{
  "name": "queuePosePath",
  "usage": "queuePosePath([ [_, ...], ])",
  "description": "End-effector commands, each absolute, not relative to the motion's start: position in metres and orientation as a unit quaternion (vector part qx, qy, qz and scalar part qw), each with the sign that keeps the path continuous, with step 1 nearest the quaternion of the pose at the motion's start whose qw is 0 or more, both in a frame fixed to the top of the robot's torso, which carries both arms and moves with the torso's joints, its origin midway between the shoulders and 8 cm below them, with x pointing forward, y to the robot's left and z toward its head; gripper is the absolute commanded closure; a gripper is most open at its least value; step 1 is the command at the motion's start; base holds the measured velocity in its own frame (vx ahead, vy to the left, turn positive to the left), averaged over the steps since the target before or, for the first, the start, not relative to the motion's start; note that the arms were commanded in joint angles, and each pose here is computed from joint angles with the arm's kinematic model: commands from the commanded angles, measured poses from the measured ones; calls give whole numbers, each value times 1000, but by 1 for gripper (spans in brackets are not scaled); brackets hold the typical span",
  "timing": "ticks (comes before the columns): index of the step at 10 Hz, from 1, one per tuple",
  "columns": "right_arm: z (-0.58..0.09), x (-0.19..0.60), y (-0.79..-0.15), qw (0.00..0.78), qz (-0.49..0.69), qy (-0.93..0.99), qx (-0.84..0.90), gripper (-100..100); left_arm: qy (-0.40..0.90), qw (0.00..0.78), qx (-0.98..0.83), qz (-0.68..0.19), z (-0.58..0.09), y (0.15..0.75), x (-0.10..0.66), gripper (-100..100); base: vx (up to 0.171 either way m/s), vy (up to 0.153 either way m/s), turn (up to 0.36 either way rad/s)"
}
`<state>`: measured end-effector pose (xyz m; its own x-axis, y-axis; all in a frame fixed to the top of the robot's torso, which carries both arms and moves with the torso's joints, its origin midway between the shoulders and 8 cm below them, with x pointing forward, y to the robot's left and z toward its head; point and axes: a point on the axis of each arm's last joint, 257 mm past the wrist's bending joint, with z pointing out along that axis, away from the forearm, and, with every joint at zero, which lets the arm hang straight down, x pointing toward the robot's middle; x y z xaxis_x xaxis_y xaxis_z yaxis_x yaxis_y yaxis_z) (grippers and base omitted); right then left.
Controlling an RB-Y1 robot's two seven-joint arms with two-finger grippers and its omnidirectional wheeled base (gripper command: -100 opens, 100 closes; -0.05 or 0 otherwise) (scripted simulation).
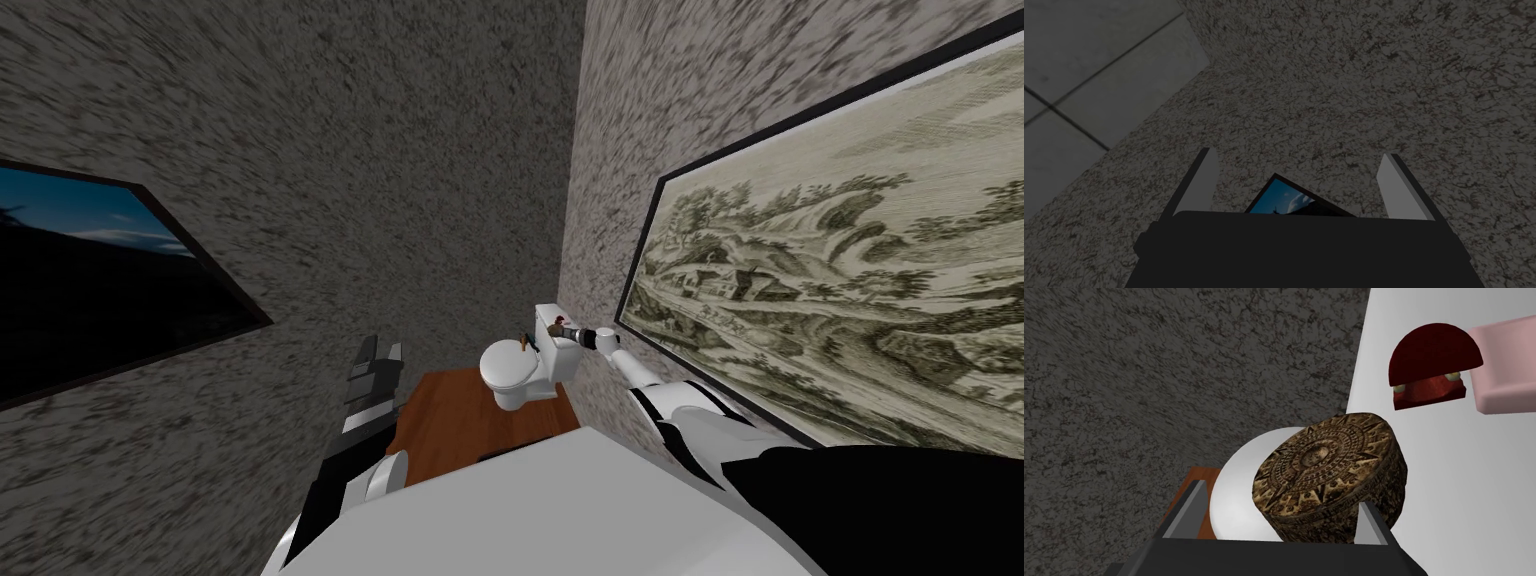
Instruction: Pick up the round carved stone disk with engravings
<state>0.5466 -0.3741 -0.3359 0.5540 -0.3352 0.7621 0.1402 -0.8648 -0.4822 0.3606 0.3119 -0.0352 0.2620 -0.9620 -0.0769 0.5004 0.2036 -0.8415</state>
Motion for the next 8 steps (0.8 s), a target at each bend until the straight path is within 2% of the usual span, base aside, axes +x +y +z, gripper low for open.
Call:
queuePosePath([
  [1,-353,532,-384,219,-456,21,-862,-100,319,707,-362,-517,-35,312,361,0,27,28,-21],
  [5,-367,525,-389,182,-443,-24,-878,-100,319,707,-362,-517,-35,312,361,0,-1,-10,22],
  [6,-331,548,-384,179,-471,-59,-862,-100,319,707,-362,-517,-35,312,361,0,-83,141,19],
  [8,-331,548,-384,179,-471,-59,-862,-100,319,707,-362,-517,-35,312,361,0,-51,117,-32],
])
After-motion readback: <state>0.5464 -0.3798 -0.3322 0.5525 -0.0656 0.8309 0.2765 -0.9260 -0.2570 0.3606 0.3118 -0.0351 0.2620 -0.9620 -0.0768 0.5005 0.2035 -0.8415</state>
